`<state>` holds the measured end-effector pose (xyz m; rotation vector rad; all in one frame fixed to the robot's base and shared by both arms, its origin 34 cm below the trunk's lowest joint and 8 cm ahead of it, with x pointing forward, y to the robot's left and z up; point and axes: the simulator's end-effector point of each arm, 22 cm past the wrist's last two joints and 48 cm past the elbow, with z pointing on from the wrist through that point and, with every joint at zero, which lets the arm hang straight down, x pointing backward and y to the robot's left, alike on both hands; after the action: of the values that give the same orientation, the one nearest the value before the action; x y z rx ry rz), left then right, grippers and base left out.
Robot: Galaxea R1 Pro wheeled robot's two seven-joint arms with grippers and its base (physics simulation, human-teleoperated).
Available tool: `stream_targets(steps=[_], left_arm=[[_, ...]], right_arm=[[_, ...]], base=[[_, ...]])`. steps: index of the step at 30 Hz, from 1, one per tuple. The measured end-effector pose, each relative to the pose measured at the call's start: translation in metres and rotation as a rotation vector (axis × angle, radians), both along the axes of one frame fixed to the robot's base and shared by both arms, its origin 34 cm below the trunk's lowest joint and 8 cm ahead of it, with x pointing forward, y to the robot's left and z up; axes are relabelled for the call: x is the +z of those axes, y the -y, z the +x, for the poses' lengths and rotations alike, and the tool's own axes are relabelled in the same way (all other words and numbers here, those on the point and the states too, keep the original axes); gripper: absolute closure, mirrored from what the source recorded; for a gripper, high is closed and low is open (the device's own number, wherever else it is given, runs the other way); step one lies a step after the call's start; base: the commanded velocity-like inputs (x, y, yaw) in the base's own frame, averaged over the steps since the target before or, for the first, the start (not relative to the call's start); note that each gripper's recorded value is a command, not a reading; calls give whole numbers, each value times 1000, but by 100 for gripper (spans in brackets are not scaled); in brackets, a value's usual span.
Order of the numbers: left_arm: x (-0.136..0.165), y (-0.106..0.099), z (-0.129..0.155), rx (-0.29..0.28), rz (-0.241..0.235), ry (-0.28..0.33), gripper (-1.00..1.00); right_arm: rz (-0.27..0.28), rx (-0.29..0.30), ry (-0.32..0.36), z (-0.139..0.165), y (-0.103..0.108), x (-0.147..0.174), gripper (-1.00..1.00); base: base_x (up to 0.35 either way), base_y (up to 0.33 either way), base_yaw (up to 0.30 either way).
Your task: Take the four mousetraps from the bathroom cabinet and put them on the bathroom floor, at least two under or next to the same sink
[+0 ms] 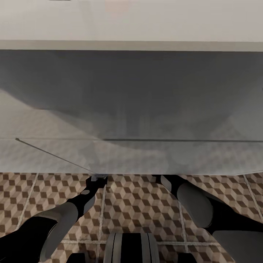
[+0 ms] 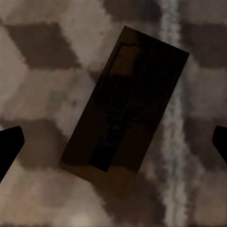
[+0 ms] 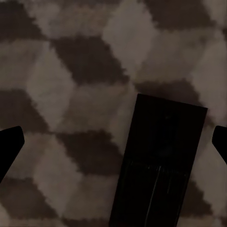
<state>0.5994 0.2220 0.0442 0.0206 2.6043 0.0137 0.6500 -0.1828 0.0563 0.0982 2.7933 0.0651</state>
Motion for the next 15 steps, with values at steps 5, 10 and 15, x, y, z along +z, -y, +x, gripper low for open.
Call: stream_targets(steps=[5, 10, 15], left_arm=[[0, 0, 0, 0, -1, 1, -100], [0, 1, 1, 0, -1, 3, -100], [1, 1, 1, -1, -1, 6, -100]], right_arm=[[0, 0, 0, 0, 0, 0, -100], [0, 0, 0, 0, 0, 0, -100], [0, -1, 0, 0, 0, 0, -100]], base=[[0, 0, 0], [0, 0, 0], [0, 0, 0]])
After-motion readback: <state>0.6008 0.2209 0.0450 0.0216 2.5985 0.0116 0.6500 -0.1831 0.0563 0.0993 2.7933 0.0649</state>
